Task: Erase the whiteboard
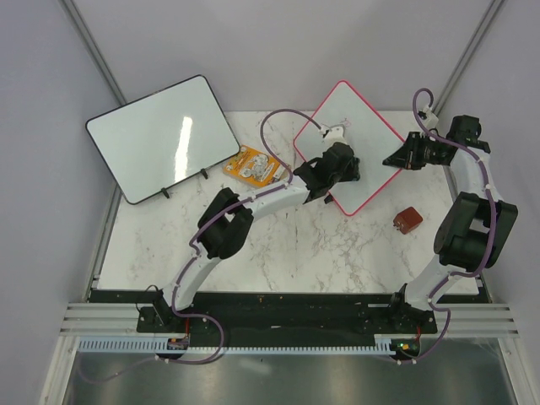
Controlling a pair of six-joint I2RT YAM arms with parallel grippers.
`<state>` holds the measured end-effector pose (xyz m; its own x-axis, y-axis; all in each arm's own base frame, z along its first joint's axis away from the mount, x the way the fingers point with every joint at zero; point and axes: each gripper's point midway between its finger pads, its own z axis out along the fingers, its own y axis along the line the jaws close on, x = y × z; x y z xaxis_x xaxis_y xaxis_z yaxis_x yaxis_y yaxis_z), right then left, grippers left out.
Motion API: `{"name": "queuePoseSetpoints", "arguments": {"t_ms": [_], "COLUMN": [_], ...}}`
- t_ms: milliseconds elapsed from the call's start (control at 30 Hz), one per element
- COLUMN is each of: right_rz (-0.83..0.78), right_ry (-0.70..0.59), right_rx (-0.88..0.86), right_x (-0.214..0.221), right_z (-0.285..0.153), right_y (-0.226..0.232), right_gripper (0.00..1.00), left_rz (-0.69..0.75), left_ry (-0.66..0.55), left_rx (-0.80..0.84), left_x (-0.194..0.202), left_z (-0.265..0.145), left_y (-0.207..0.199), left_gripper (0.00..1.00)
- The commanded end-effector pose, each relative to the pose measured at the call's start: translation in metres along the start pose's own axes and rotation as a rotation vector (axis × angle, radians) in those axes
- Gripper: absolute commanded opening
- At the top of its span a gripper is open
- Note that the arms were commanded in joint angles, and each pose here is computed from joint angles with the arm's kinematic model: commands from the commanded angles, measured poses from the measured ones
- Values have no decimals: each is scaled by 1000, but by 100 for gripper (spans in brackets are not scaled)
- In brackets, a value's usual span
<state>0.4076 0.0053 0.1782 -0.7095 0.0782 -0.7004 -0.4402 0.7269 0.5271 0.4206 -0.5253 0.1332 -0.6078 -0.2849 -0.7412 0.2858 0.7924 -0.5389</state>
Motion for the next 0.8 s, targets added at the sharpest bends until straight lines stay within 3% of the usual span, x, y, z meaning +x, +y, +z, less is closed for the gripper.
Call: {"name": "queuePoseSetpoints", "arguments": {"t_ms": [0, 433, 600, 767], "right_rz": [-209, -209, -211, -213], "right_ry": [121, 121, 119, 119], "right_rx": [-61, -65, -66, -68], "right_x": [35, 35, 35, 35], "right_z": [29, 30, 30, 30], "right_y": [9, 10, 9, 10], "right_gripper": [0, 0, 0, 0], "left_rz": [43, 55, 26, -67], "left_ry": [245, -46, 21, 105], "left_rx": [211, 186, 42, -133], "left_x": [121, 7, 21, 40], "left_z": [-19, 10, 28, 30], "left_y": [-69, -66, -16, 61], "left_gripper": [2, 2, 2, 2]}}
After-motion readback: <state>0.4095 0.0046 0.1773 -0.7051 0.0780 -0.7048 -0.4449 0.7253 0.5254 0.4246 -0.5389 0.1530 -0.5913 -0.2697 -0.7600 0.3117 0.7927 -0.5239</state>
